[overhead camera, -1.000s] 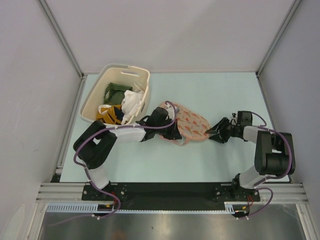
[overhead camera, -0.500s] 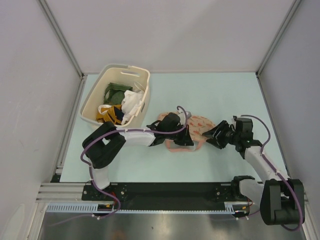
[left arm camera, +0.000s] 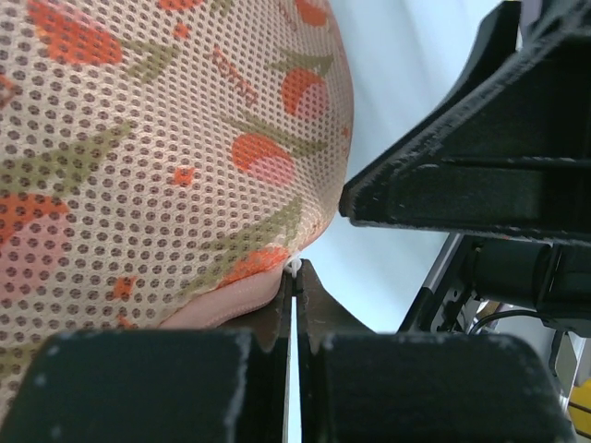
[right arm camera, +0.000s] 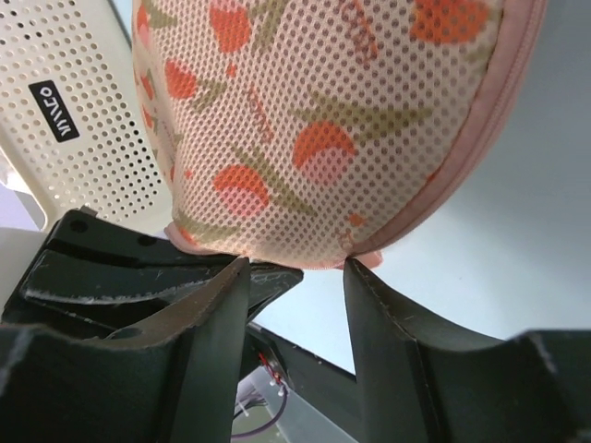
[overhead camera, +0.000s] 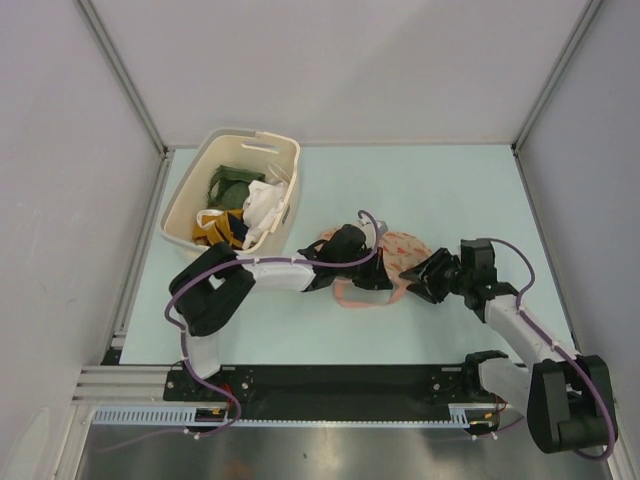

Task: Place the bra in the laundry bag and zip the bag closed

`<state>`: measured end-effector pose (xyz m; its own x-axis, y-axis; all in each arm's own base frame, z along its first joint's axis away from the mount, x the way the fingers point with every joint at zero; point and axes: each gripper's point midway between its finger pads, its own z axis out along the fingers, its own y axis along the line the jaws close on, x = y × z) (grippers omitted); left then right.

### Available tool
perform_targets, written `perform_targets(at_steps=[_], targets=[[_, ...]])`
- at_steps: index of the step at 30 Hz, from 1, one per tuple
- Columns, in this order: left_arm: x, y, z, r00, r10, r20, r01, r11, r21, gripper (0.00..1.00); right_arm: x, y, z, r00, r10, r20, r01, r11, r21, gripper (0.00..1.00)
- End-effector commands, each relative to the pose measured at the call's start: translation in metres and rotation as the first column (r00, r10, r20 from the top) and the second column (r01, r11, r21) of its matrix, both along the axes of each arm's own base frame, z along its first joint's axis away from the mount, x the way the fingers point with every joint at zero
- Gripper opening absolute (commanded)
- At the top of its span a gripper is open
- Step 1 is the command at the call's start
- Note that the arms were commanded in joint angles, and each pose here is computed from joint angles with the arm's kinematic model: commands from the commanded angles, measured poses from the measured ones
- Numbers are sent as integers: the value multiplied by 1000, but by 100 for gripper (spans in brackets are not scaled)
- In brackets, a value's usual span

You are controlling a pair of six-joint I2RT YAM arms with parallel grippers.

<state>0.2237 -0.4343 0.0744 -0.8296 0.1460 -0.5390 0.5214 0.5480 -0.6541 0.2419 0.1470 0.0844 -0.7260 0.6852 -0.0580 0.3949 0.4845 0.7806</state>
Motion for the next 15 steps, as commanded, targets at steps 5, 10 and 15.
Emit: perform_targets(at_steps=[5,10,15], targets=[[4,-25,21,1000,-3,17,4,997,-76,0,-10,-6,2,996,-81,20,81,997,10,52],[0,-30,28,1000,-11,20,13,996,-89,0,-8,-3,-4,996,-94,-4,94,995,35,52],[-12,-38,32,999,-47,25,49,993,-105,0,1,-6,-11,993,-114,-12,114,993,16,50]])
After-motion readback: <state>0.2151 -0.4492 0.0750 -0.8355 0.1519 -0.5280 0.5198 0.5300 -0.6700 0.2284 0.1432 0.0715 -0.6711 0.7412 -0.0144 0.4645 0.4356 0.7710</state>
